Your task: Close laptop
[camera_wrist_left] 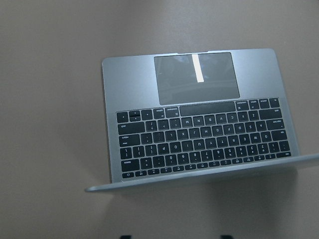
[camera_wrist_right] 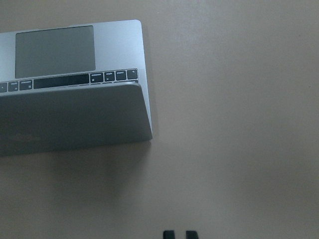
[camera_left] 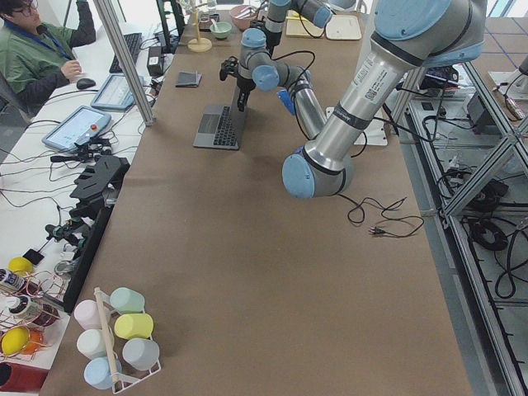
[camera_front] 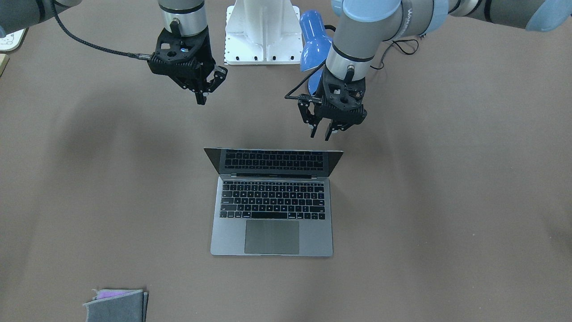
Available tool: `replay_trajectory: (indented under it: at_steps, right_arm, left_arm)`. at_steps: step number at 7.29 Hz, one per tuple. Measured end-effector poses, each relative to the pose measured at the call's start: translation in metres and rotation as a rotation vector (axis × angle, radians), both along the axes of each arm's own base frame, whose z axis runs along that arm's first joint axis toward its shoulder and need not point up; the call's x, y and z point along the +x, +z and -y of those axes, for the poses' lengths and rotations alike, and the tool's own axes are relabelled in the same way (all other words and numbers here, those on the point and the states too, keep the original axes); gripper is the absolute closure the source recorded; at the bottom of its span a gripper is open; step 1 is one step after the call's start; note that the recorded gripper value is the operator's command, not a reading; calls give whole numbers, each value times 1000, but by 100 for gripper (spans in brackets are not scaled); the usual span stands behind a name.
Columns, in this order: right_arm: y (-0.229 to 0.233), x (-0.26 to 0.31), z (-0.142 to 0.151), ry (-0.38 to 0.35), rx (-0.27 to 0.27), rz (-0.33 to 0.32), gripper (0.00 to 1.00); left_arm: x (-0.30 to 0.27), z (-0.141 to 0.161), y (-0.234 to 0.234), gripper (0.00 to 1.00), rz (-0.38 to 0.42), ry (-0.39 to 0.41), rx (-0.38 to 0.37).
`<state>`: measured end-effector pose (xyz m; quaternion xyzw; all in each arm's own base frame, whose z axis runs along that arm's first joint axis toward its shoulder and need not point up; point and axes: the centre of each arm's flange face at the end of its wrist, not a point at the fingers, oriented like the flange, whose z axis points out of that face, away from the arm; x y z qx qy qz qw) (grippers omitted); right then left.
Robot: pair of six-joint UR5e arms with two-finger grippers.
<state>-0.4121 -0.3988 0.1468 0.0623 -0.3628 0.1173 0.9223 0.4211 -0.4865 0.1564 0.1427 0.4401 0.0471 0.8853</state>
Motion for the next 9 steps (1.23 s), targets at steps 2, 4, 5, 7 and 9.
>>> replay_trajectory:
  at_steps: [2,4,5,7,9]
  right_arm:
    - [-5,-8,18,18,-7,-11,100]
    - [-9,-18,40,38,-17,-23,100]
    - [-8,-25,48,45,-15,-16,100]
    - [-7,-34,68,66,-8,9,100]
    - [-17,-42,92,90,-12,9,100]
  left_arm:
    - [2,2,2,100,7,6,4]
    - [4,3,2,100,12,12,11]
    - [5,5,4,100,21,26,27]
    - [7,10,5,100,34,39,42]
    - [12,20,0,100,40,31,43]
